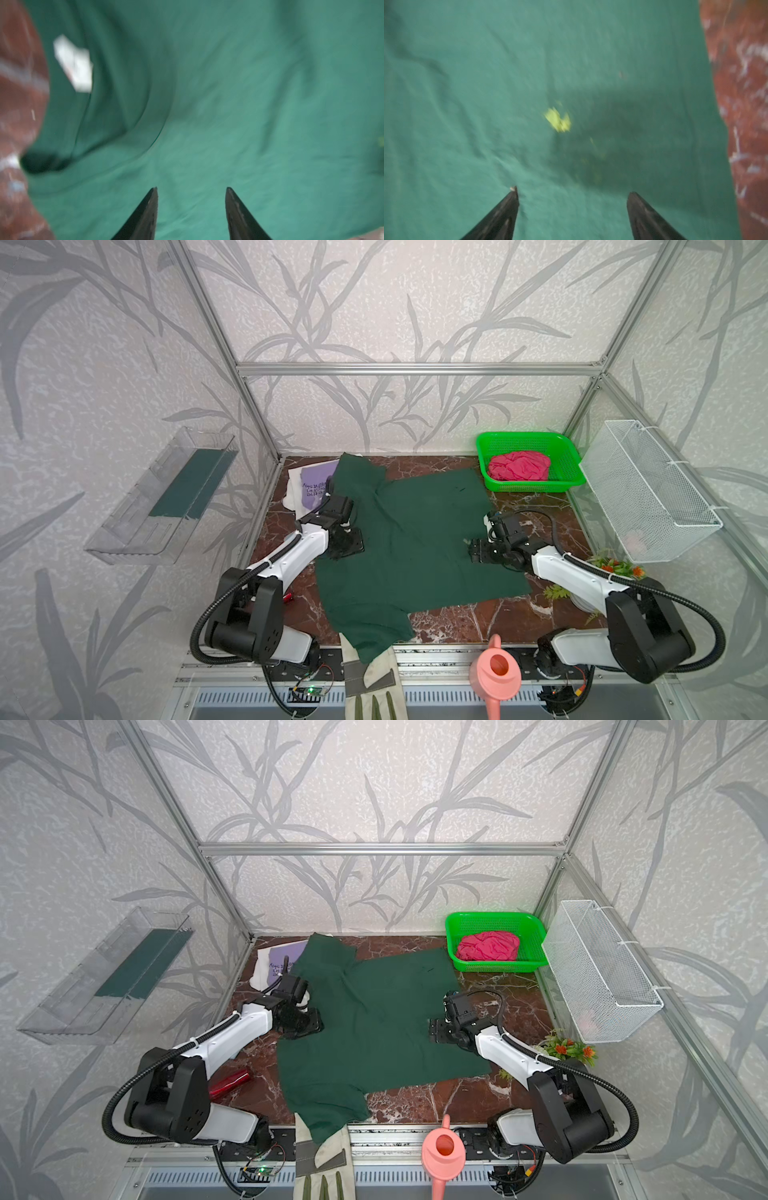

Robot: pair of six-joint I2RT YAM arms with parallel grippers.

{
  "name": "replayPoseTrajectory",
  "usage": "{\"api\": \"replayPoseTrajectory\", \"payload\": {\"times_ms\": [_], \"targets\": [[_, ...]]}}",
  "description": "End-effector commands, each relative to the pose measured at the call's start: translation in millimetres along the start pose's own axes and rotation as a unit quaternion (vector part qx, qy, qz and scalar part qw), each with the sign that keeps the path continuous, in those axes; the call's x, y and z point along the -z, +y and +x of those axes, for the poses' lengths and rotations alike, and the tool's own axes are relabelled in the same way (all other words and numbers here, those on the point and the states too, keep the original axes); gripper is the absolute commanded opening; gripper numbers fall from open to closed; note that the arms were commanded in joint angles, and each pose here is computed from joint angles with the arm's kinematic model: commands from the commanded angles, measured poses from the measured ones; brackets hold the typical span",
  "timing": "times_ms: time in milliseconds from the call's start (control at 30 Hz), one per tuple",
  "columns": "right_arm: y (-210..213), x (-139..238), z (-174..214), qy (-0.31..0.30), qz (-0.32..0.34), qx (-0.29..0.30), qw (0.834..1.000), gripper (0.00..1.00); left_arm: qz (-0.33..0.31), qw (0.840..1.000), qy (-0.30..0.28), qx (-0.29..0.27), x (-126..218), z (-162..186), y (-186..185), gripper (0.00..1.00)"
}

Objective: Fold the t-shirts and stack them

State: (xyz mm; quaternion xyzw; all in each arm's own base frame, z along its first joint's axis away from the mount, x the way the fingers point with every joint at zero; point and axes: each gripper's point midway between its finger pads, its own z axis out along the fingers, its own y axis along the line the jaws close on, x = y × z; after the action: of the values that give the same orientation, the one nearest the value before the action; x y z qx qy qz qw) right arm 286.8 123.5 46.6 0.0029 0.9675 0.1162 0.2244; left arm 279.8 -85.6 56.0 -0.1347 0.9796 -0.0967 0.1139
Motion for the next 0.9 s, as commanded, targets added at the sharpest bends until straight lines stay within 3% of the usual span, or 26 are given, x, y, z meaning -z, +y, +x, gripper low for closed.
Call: {"api": "replayPoseTrajectory", "payload": {"times_ms": [0, 233, 433, 700, 867], "targets": [[-9.5, -5.2, 28.4, 0.065, 0.018, -0.026, 0.997, 0.83, -0.007, 0.999, -0.019, 0.026, -4.7, -1.3, 6.2, 0.52], [-13.5, -12.5, 53.2, 0.111, 0.029, -0.062, 0.992, 0.82, -0.054, 0.997, 0.012, 0.057, -43.0, 14.4, 28.9, 0.52], [-19.1, -8.2, 83.0, 0.155, 0.048, -0.103, 0.981, 0.82, -0.126, 0.984, 0.049, 0.112, -49.2, 41.3, 59.3, 0.52], [-8.5, 7.4, 134.4, 0.195, 0.068, -0.122, 0.971, 0.81, -0.174, 0.964, 0.056, 0.194, -31.1, 65.6, 80.0, 0.49], [-10.7, 28.0, 158.1, 0.198, 0.082, -0.132, 0.968, 0.81, -0.208, 0.951, 0.021, 0.227, -3.4, 70.3, 98.3, 0.47]]}}
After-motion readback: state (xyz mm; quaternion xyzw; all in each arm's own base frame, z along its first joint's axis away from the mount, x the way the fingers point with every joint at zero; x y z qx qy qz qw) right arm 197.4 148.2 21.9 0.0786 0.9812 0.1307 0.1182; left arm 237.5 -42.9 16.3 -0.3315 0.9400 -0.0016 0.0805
